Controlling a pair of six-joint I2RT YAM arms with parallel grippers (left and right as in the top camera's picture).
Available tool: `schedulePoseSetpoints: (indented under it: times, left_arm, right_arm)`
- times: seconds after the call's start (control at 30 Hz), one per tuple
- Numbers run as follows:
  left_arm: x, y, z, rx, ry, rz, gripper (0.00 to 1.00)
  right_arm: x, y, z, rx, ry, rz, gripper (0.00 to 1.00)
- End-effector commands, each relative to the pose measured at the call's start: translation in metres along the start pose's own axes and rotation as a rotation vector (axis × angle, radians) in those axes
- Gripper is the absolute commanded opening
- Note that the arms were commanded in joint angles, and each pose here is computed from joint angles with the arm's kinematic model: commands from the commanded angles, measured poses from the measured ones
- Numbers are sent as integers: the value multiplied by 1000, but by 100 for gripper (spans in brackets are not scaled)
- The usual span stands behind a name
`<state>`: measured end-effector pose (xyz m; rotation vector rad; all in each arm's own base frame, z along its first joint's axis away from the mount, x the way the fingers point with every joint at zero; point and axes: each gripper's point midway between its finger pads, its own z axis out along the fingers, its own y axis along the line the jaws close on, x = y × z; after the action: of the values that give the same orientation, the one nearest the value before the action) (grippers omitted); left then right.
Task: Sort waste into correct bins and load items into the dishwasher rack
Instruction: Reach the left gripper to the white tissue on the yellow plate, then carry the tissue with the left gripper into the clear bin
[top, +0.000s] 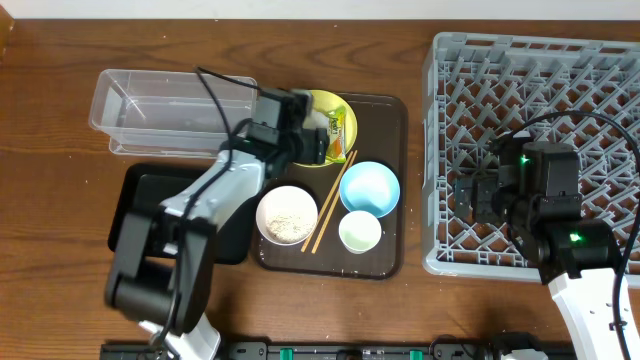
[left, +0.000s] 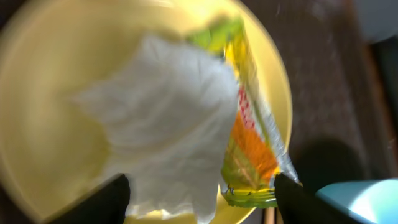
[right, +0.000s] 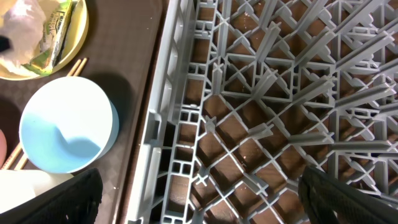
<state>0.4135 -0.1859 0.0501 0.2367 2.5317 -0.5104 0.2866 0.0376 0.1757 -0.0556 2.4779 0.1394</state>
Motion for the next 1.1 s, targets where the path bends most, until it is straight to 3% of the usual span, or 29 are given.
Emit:
schedulePoseSetpoints:
  times: [0.0,0.13,0.2,0.37,0.5,0.8,1.07]
  left_arm:
    - [1,-2,6,2,8,12,54]
    - [-3,-2,2,3,-6,13,22]
    - [-7,-4,-2,6,-17,16,11]
    - [-26,-11,-24,7,-85,30,7]
    - [-48,-2,-57,-78,-176,30,6]
    - [-88,68,-139,-291,-368,-79,6]
    - [-85,131,-163,-393,-387,-192,7]
  right_arm:
    - [-8,4,-5,-13,-22,5,99]
    - [-8,4,-5,-13,-22,5,99]
    - [-8,4,-5,-13,-22,5,99]
    - [-7,4,-6,-12,-20,4,99]
    - [-7,4,-5,-12,-19,4,99]
    - [-7,4,-5,-12,-20,4,99]
    - [-7,4,-6,-12,-21,3,99]
